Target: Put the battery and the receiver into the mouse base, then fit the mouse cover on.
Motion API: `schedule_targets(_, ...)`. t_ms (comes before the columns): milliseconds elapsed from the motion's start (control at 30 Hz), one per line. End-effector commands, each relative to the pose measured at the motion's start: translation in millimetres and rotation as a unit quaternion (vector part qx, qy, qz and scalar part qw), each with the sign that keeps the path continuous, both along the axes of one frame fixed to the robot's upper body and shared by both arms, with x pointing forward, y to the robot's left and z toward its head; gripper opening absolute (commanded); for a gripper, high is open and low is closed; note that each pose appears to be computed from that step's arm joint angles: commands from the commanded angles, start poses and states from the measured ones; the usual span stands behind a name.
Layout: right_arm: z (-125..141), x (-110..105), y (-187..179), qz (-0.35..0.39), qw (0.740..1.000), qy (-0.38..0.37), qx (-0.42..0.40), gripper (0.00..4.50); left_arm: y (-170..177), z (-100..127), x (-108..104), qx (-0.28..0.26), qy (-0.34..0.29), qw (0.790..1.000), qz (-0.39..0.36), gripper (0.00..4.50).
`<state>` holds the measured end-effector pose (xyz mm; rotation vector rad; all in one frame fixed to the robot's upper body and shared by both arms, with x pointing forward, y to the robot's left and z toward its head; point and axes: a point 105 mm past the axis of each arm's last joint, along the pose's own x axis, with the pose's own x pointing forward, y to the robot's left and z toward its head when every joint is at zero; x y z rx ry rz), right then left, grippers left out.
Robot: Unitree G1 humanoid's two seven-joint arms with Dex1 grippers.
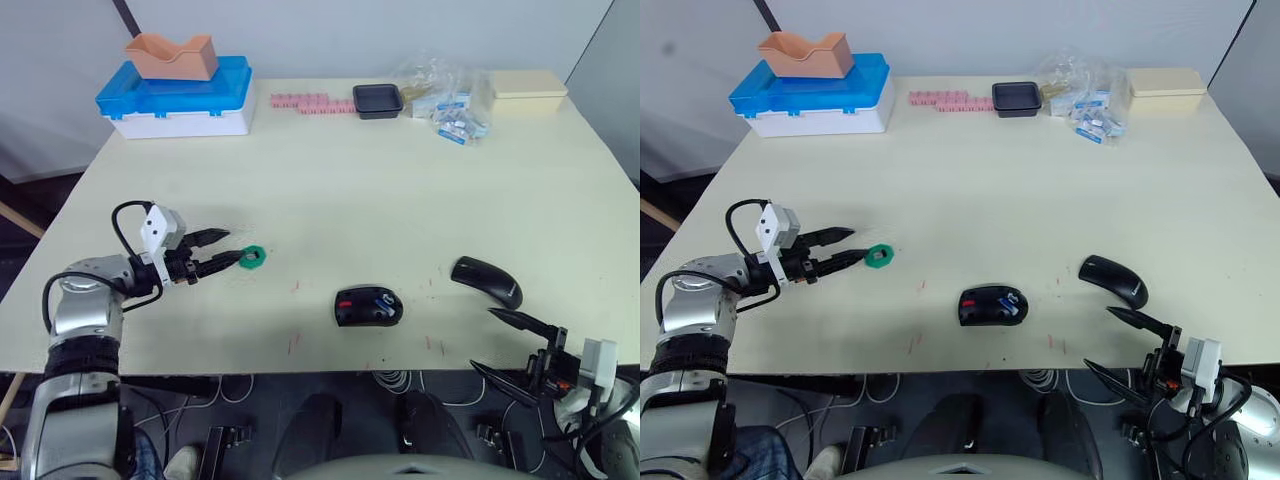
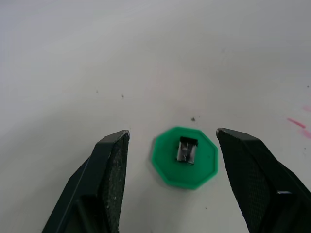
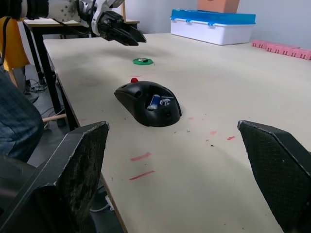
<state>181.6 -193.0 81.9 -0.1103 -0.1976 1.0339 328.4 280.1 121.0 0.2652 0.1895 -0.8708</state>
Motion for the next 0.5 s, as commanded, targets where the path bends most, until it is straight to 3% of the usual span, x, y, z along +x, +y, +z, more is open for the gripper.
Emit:
schedule_targets(33, 5.4, 0.3, 4.0, 0.001, 1.0, -0.014, 0.006, 4.5, 1.4, 7.4, 0.7, 0.025, -0.016, 0.999, -0.032, 3.06)
schedule_targets(133, 5.2, 1.4, 6.9, 0.002, 1.0, -0.016, 0.008, 4.5, -0.4, 5.7, 1.8, 0.027, 0.001, 0.998, -0.056, 3.06)
schedule_targets(233, 4.8, 1.4, 8.1, 0.002, 1.0, -0.016, 0.01, 4.5, 1.0, 3.9, 5.5, 0.045, -0.01, 0.997, -0.057, 2.17)
schedule_targets(300, 4.6, 1.2, 8.8, 0.003, 1.0, -0.015, 0.011, 4.5, 1.4, 2.3, 7.2, 0.055, -0.017, 0.997, -0.058, 1.21)
schedule_targets(500, 4.7, 1.4, 8.9, 0.004, 1.0, -0.017, 0.01, 4.5, 0.2, -5.1, 4.9, 0.081, -0.016, 0.993, -0.081, 1.21)
